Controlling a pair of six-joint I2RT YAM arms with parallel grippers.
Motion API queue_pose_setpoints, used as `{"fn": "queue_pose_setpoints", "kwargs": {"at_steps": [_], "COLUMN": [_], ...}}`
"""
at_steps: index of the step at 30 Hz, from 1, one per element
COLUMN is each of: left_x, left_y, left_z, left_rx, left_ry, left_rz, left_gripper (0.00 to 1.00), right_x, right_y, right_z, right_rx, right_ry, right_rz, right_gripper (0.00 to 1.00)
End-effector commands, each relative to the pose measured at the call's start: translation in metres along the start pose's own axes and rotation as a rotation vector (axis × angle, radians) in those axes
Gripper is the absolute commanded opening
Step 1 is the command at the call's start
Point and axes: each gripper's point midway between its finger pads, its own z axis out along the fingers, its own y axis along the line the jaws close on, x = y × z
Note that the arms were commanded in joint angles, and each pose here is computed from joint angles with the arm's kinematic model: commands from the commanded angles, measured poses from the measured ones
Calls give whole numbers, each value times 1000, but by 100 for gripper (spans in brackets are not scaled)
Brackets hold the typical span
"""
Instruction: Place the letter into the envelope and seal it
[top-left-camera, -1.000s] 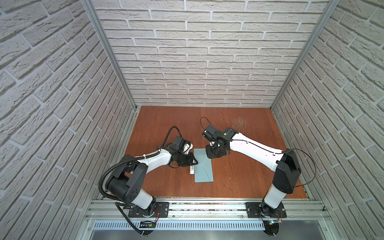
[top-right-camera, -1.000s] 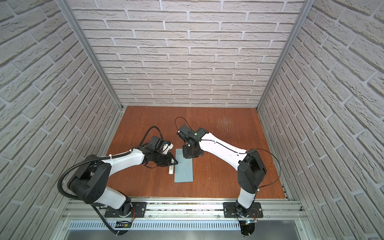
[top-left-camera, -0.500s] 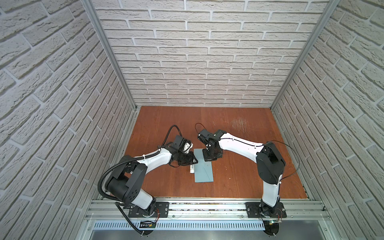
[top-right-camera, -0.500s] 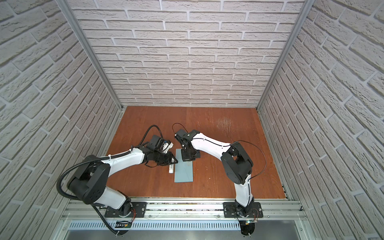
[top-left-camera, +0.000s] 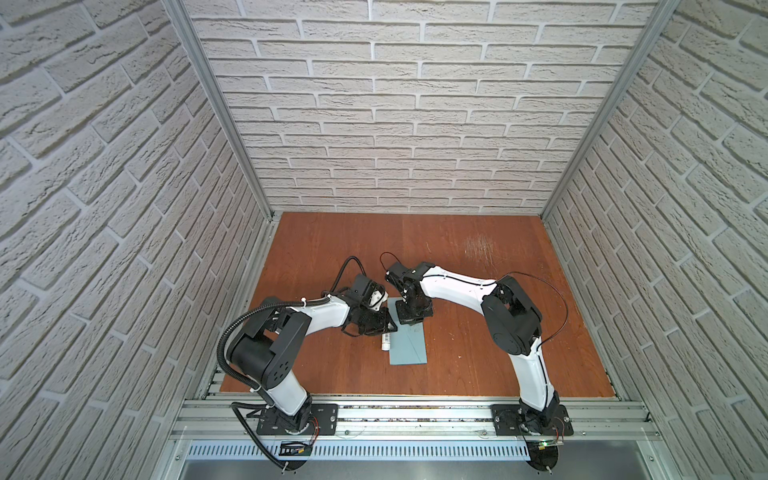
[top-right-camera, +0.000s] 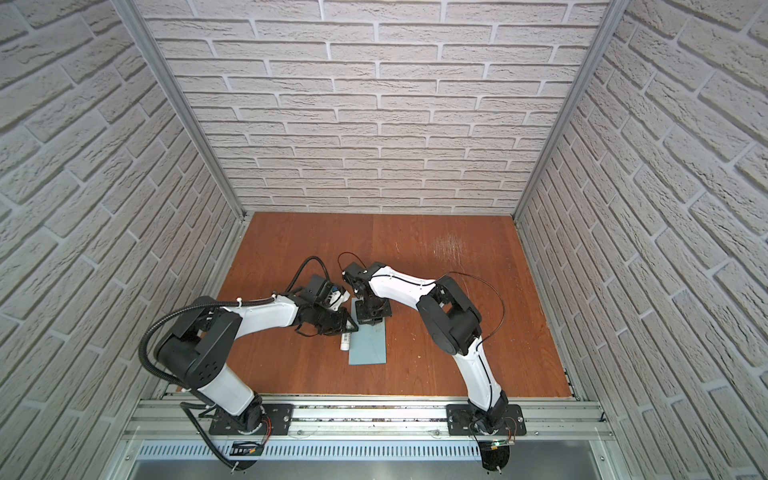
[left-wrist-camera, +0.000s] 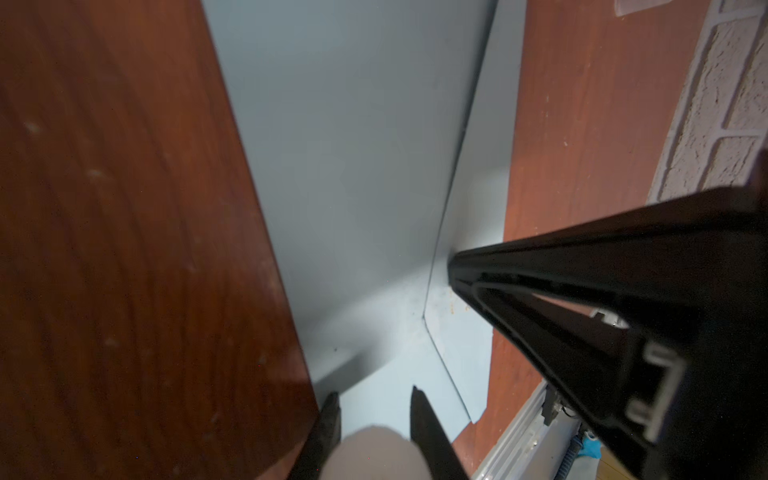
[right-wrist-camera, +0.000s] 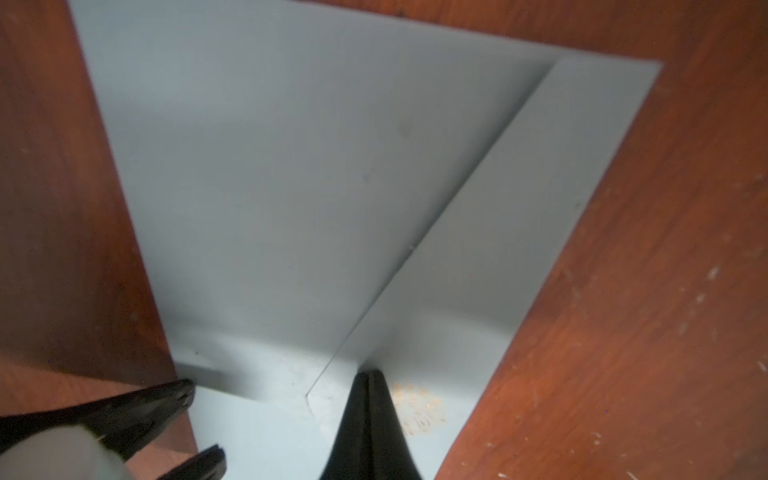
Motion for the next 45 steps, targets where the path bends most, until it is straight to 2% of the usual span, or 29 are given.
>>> {"fn": "queue_pose_setpoints", "kwargs": {"at_steps": [1, 18, 21, 37, 39, 42, 45], "left_x": [3, 9, 10, 11, 11, 11, 11], "left_y": [5, 16, 17, 17, 17, 17, 17], "left_z": [8, 8, 6, -2, -3, -2, -2], "left_rx": [7, 6, 5, 4, 4, 4, 5], "left_ry": [9, 18, 17, 2, 1, 2, 3], "left_rz": [4, -16, -16, -14, -13, -15, -15], "left_gripper": [0, 0, 0, 0, 0, 0, 0], "right_x": [-4, 13, 17, 27, 28, 29, 28], "right_y": [7, -7, -5, 5, 5, 4, 4], "right_z": [-2, 51, 59, 79, 79, 80, 80], "right_rx": [-23, 90, 98, 60, 62, 67, 68], "right_ry": [-6, 90, 106, 144, 146, 150, 147], "right_rz": [-3, 20, 19, 30, 29, 29, 30], "right_gripper": [5, 5, 8, 16, 14, 5, 5]}}
